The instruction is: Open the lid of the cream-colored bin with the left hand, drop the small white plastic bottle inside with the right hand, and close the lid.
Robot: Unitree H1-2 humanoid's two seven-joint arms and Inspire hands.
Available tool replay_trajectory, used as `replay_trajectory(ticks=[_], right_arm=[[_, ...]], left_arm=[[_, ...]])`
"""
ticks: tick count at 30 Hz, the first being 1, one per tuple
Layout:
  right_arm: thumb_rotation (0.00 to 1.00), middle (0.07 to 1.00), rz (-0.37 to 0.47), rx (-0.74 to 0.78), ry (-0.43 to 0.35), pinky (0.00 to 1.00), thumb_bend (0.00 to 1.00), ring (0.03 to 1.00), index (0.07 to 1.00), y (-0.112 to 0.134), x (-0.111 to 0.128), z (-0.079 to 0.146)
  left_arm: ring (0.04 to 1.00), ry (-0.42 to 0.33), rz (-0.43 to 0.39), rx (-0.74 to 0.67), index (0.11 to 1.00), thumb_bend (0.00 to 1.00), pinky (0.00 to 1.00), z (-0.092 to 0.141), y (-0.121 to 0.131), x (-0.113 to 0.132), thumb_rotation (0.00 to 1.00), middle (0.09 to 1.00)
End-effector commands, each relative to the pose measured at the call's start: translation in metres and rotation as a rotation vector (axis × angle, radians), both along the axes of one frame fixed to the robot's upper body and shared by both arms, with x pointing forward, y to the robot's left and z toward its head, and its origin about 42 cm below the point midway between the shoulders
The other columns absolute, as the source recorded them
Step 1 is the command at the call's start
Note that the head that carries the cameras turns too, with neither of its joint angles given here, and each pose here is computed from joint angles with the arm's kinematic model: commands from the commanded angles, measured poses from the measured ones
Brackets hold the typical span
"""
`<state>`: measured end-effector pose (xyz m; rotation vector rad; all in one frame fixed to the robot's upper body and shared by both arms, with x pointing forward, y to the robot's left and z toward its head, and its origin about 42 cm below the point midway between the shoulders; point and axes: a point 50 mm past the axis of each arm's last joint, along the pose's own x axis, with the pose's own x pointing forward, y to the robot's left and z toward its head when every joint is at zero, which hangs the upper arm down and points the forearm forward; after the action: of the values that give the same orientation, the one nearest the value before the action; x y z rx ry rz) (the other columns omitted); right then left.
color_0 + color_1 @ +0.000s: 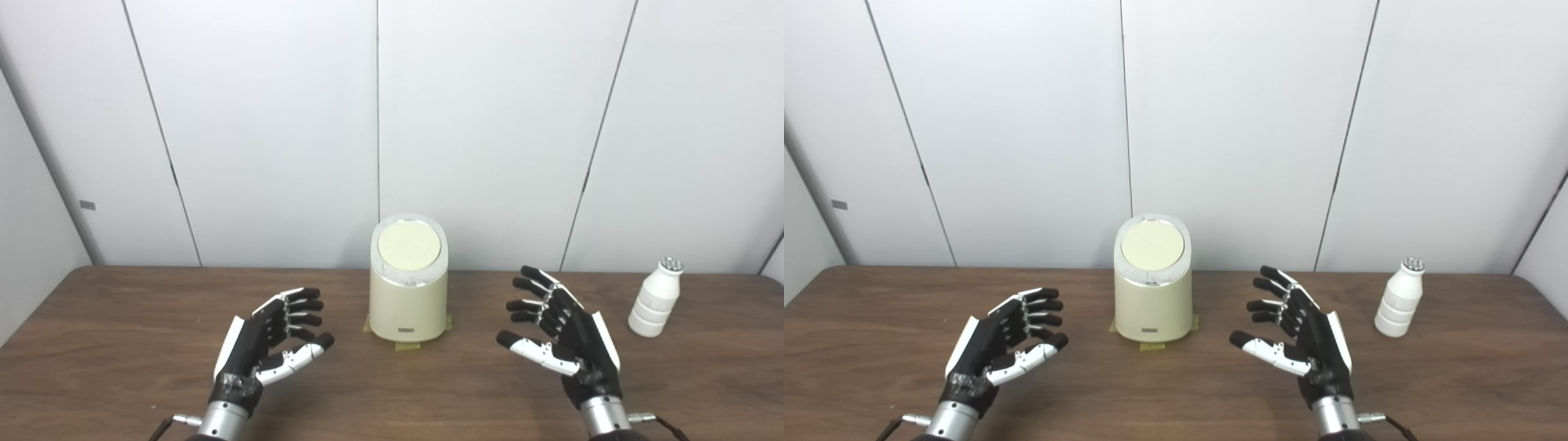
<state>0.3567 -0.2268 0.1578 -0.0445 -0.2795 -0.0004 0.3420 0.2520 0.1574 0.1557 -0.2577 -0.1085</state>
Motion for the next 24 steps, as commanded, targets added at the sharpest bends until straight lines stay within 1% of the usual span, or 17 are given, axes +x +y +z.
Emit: replay_trajectory(ticks=[1,6,10,19,22,24], right_arm=[[0.2,0.774,0.009,-0.006,-0.078,0.58,0.83,0.633,0.793,0.0017,0.0056,0.02],[0.21,0.772,0.01,-0.012,-0.083,0.58,0.83,0.631,0.792,0.0006,0.0061,0.02],[0.2,0.77,0.014,-0.009,-0.089,0.58,0.83,0.631,0.793,0.0006,0.006,0.0204],[0.2,0.768,0.017,-0.007,-0.087,0.58,0.83,0.633,0.79,0.0018,0.0068,0.0199],[0.2,0.768,0.013,-0.01,-0.085,0.59,0.83,0.633,0.791,0.0028,0.0073,0.0195],[0.19,0.766,0.011,-0.01,-0.088,0.59,0.82,0.631,0.79,0.0029,0.0075,0.0195]], left_arm=[[0.656,-0.103,-0.016,0.0,0.751,0.72,0.57,0.0219,-0.0026,0.0097,0.18,0.711],[0.659,-0.101,-0.011,0.004,0.751,0.72,0.57,0.022,-0.0028,0.01,0.19,0.713],[0.658,-0.102,-0.012,0.004,0.752,0.7,0.57,0.022,-0.003,0.0097,0.17,0.715],[0.658,-0.102,-0.01,0.002,0.753,0.7,0.56,0.0211,-0.0027,0.0106,0.17,0.713],[0.658,-0.098,0.003,-0.002,0.758,0.71,0.56,0.0208,-0.0043,0.0108,0.19,0.721],[0.678,-0.088,0.014,-0.021,0.776,0.71,0.55,0.0214,-0.0074,0.0099,0.22,0.752]])
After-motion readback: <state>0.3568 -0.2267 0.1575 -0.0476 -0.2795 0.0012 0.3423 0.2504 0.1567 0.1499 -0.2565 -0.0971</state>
